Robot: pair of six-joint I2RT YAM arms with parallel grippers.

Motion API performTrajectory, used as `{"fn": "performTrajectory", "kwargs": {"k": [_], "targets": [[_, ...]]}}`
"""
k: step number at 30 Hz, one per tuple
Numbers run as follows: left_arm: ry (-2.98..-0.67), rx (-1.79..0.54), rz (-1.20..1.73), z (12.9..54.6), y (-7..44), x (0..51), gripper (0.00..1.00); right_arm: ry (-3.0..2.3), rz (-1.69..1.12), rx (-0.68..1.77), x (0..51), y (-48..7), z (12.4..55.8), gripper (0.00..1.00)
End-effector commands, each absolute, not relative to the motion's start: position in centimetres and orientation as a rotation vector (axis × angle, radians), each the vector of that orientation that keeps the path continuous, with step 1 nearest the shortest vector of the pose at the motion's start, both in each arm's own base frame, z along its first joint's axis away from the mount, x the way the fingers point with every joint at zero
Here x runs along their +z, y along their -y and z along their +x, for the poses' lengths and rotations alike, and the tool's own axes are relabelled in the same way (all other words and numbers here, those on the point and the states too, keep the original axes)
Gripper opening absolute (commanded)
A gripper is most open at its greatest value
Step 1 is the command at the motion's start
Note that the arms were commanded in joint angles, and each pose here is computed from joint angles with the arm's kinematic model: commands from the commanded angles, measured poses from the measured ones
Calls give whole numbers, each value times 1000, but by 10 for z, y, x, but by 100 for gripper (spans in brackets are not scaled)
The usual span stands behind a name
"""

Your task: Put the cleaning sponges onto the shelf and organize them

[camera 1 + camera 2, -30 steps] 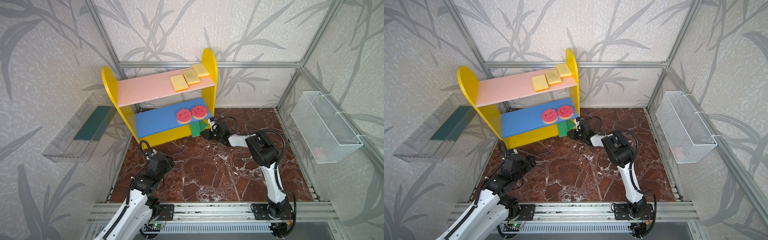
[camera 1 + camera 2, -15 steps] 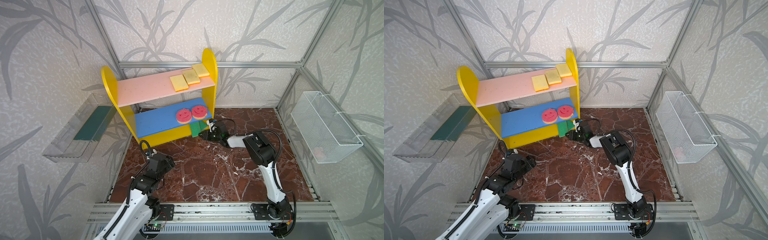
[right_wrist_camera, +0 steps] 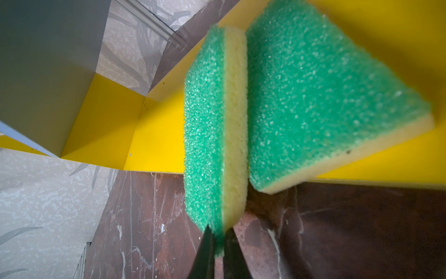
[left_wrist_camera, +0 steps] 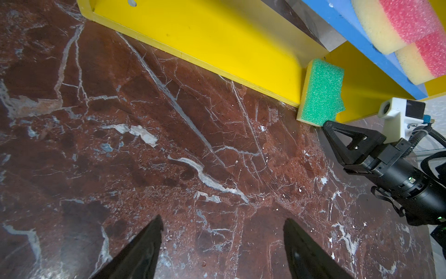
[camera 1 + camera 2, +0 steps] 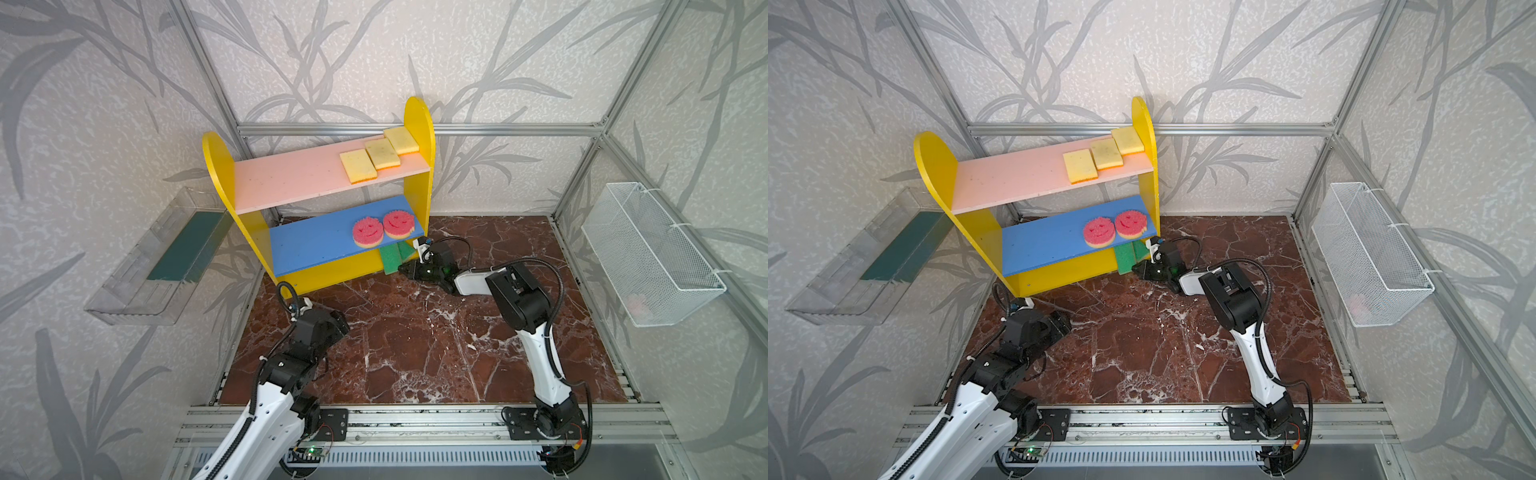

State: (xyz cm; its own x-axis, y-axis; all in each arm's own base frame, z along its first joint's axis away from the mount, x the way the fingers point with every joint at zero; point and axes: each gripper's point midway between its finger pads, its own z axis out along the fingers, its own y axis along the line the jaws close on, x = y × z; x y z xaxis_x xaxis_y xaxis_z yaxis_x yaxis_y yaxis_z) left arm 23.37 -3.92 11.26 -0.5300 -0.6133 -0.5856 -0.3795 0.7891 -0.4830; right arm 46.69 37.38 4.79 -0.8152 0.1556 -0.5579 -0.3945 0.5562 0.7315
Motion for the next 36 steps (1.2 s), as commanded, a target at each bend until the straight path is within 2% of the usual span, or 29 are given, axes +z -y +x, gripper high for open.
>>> {"fn": "performTrajectory", "kwargs": {"k": [1, 12, 23, 26, 32, 36], "targets": [[-2195, -364, -748, 231, 36, 108, 81, -2164, -253, 1250, 62, -377, 464, 10], [-2195, -370, -747, 231, 37, 109, 81, -2112, -379, 1259, 79, -392, 446, 9], [-2195, -362, -741, 231, 36, 109, 80, -2116, -384, 1265, 78, -407, 451, 12], [-2195, -360, -739, 232, 36, 110, 81, -2124, -366, 1246, 76, -405, 456, 18], [-2197, -355, -731, 233, 36, 112, 81, -2137, -358, 1214, 76, -404, 461, 44], [-2197, -359, -728, 234, 37, 113, 80, -2134, -362, 1203, 78, -402, 460, 52]]}}
